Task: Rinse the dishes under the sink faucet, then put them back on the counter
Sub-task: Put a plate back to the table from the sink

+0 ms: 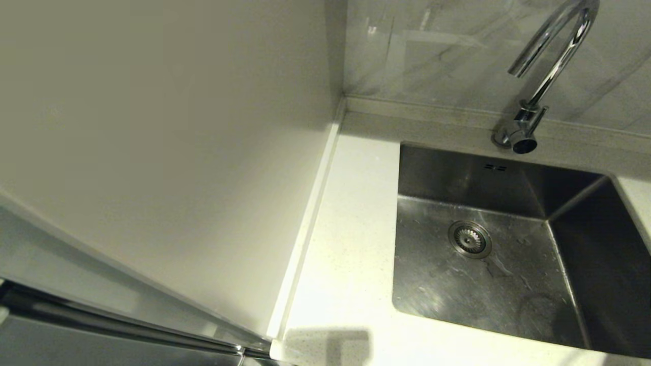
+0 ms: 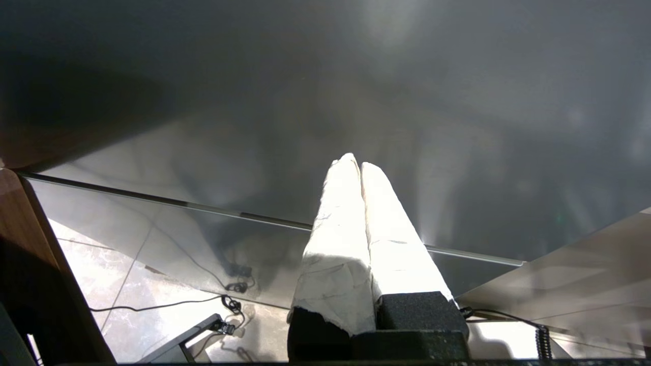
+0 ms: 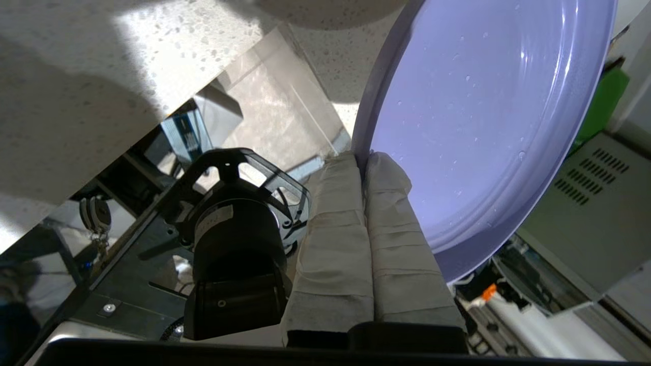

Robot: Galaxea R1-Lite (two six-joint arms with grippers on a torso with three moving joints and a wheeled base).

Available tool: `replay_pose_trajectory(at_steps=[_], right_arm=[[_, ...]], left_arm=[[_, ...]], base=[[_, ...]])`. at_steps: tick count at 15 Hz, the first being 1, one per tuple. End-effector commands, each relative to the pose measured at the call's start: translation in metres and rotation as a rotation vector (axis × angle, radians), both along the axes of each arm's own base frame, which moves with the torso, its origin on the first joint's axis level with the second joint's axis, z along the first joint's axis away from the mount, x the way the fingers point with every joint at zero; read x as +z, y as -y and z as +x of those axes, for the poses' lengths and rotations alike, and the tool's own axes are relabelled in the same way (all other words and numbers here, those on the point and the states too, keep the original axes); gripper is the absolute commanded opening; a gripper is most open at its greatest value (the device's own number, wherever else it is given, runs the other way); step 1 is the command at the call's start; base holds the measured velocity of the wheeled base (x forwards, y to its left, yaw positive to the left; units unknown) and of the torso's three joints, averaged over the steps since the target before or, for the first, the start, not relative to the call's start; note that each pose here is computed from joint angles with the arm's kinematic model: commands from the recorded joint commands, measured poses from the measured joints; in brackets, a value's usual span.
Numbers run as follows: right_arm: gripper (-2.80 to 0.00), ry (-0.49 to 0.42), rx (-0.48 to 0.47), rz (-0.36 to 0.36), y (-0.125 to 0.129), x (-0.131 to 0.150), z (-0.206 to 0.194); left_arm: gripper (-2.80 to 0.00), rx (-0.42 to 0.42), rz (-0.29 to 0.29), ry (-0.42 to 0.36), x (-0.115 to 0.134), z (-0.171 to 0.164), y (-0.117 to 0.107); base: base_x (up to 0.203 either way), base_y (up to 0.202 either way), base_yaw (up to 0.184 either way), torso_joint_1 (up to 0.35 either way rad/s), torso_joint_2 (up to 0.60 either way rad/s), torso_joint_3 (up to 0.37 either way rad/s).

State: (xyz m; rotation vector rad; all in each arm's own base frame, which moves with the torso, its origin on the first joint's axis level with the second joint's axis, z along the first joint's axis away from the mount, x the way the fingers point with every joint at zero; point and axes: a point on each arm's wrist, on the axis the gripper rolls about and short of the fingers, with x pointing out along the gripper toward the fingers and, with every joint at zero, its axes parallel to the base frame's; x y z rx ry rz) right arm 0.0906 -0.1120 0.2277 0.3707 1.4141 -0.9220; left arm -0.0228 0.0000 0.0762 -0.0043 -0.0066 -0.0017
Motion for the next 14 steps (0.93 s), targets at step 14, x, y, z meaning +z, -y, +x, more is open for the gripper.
replay_pose_trajectory(at_steps=[14], right_arm=[[-2.80,-0.047,-0.049,0.020,0.046,-0.052,0.027]], left_arm=[[-2.80,0.000,0.000,-0.002,-0.001,0.000,0.000]], base=[[0.000,0.000,0.000,0.000,0.00,0.000]])
